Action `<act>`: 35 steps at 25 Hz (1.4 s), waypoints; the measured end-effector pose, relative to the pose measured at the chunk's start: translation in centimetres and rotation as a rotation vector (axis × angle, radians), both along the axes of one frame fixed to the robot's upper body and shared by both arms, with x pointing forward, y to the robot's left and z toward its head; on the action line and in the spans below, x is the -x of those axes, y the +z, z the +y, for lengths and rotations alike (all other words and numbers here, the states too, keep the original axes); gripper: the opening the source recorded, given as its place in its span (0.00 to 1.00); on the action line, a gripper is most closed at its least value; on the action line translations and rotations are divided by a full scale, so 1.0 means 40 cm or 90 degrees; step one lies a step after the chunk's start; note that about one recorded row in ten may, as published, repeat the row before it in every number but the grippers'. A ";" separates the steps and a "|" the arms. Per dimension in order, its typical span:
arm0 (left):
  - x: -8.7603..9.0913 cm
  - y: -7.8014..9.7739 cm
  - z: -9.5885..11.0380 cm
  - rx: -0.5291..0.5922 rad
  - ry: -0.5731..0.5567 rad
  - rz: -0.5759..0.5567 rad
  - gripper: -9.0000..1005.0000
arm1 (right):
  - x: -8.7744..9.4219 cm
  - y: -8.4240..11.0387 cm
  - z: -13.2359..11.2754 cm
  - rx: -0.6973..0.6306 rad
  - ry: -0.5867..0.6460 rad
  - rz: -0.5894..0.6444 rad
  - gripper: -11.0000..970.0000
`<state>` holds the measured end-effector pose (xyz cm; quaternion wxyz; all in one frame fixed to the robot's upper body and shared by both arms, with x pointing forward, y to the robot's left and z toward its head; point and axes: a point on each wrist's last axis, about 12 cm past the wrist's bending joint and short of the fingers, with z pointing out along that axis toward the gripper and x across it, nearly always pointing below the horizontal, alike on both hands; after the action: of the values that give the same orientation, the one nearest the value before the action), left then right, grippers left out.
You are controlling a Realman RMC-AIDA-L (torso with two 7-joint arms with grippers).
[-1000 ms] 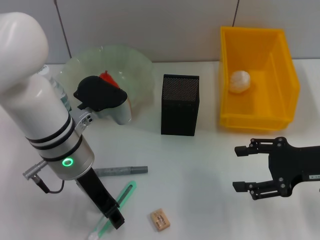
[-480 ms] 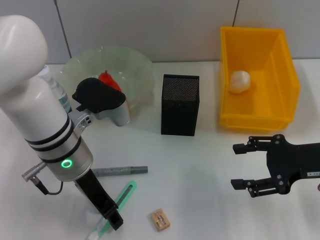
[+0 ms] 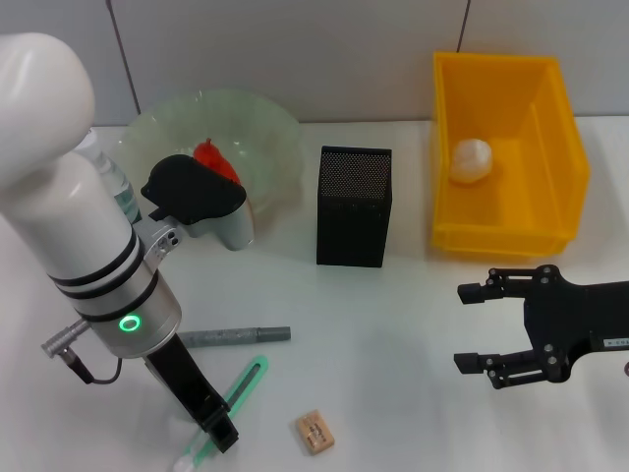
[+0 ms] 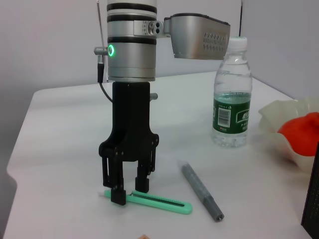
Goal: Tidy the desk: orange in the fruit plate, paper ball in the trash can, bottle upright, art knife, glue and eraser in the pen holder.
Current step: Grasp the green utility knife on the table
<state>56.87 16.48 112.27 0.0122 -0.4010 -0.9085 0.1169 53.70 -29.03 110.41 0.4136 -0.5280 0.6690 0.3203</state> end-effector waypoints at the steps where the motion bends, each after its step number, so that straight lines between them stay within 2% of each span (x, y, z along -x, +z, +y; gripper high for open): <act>1: 0.000 0.001 -0.001 0.000 -0.001 -0.001 0.55 | 0.000 0.000 0.000 0.000 0.000 0.001 0.83; 15: 0.001 0.001 -0.006 -0.006 -0.012 -0.001 0.46 | 0.002 -0.001 0.000 -0.002 0.001 0.003 0.83; 29: 0.000 0.002 -0.006 -0.007 -0.014 -0.003 0.42 | 0.001 0.002 0.002 -0.006 0.003 0.001 0.83; 35: 0.000 0.002 -0.005 -0.008 -0.017 -0.002 0.37 | 0.002 0.002 0.002 -0.007 0.004 0.002 0.83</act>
<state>56.86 16.27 112.34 0.0146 -0.4128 -0.9039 0.1106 53.63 -28.94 110.50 0.4149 -0.5272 0.6661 0.3261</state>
